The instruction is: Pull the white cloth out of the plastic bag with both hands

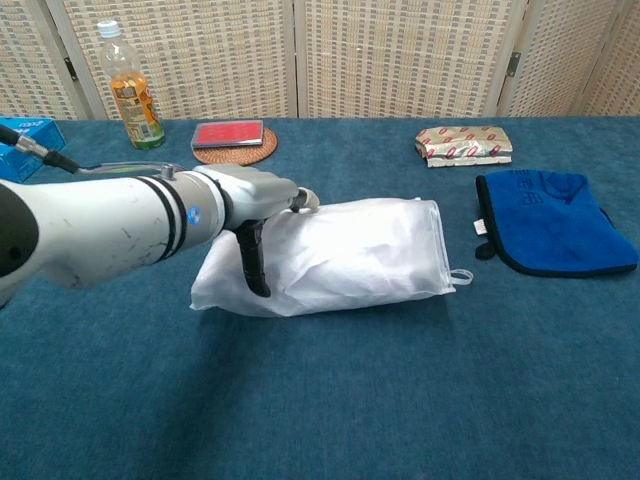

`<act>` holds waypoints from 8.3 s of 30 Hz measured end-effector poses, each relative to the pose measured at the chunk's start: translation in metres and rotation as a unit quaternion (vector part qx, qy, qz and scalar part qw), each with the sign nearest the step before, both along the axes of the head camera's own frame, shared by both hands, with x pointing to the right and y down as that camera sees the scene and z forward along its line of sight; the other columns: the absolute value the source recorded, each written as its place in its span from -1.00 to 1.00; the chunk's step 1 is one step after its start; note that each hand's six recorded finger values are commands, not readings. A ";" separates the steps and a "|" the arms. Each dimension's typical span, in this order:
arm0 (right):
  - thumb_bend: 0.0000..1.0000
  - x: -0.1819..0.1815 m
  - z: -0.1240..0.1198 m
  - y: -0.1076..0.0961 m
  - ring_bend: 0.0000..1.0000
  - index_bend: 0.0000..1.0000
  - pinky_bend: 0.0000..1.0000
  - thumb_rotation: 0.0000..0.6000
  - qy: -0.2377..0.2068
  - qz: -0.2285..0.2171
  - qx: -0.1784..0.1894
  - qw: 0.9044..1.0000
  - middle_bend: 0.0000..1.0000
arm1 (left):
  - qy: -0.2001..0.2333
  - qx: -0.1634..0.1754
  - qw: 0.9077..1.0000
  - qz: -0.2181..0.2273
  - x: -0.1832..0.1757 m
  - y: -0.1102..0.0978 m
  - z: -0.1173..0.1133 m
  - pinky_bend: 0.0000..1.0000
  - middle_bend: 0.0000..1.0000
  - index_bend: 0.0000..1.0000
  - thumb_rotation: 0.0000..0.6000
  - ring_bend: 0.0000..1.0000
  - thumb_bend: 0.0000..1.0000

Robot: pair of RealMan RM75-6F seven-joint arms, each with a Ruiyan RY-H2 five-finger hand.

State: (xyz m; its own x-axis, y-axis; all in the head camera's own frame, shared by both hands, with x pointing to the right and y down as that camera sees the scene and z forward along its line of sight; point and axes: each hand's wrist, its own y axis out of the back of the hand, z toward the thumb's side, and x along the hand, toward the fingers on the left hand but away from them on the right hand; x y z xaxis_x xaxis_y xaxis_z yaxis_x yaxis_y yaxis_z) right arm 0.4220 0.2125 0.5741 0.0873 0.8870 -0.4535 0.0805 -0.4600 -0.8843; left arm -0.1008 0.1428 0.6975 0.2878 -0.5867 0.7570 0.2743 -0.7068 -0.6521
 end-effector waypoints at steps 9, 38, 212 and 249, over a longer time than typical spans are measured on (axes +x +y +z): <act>-0.49 -0.002 0.001 -0.001 0.09 0.14 0.25 1.00 -0.003 -0.002 0.000 1.000 0.09 | 0.002 0.033 0.999 0.014 0.005 -0.001 -0.001 -0.41 0.01 -0.28 1.00 -0.22 -1.00; -0.86 -0.037 -0.010 -0.031 -0.33 -0.02 0.06 1.00 -0.061 -0.016 0.051 0.997 -0.41 | 0.156 0.136 0.978 -0.010 -0.011 -0.001 -0.054 -0.12 0.47 0.20 1.00 0.15 -1.00; 0.09 -0.235 0.120 -0.104 -0.94 0.68 -0.57 1.00 -0.194 -0.069 -0.072 0.976 -0.54 | 0.206 0.151 0.966 0.047 -0.042 0.045 -0.092 0.37 -0.05 -0.22 1.00 0.11 -1.00; 0.09 -0.215 0.137 -0.116 -0.94 0.68 -0.57 1.00 -0.215 -0.012 -0.092 0.972 -0.54 | 0.216 0.149 0.945 0.196 0.003 0.080 -0.069 1.00 1.00 -0.17 1.00 0.99 -1.00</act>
State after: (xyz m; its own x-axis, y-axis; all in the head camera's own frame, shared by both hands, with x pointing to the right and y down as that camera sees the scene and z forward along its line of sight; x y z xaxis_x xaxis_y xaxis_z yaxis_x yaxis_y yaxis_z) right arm 0.2066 0.0969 0.7114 0.3241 0.7893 -0.5214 0.4111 -0.6139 -0.6739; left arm -0.0981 0.2225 0.6286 0.7717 -0.5388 0.3379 0.1407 -0.3734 -0.9169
